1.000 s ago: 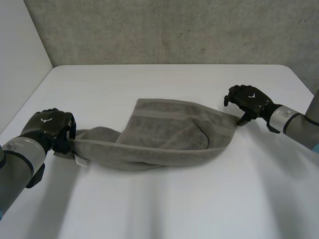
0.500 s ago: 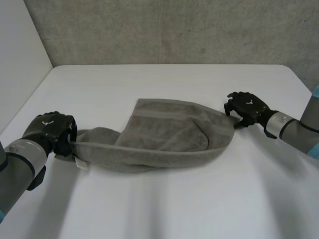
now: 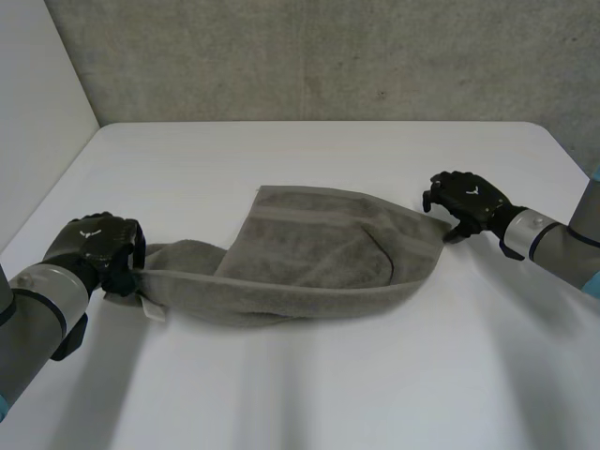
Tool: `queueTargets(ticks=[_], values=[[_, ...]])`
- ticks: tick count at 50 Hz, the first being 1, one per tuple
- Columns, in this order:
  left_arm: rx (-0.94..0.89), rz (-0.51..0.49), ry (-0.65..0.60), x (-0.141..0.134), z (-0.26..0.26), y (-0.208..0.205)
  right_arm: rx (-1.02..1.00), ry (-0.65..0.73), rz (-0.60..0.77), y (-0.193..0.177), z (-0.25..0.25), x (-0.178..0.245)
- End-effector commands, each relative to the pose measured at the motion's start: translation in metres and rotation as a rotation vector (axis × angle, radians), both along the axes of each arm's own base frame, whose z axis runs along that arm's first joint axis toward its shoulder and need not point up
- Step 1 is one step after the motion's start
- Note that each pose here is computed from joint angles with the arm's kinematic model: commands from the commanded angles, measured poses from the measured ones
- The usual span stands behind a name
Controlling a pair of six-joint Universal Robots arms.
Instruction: Fold the towel.
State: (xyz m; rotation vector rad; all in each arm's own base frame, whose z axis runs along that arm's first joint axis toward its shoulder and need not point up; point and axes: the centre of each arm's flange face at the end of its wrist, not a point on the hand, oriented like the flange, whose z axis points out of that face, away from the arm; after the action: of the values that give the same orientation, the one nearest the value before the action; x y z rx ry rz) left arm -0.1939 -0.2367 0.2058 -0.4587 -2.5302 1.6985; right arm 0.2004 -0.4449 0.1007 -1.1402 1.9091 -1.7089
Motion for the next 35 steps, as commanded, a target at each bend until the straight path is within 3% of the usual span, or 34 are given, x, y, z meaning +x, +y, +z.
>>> queueTargets(ticks=[1, 35], values=[[0.004, -0.002, -0.001, 0.0, -0.001, 0.001, -0.011, -0.001, -0.003, 0.001, 0.009, -0.003], [0.012, -0.008, -0.002, -0.001, -0.003, 0.003, -0.013, 0.026, -0.019, -0.004, -0.007, -0.008]])
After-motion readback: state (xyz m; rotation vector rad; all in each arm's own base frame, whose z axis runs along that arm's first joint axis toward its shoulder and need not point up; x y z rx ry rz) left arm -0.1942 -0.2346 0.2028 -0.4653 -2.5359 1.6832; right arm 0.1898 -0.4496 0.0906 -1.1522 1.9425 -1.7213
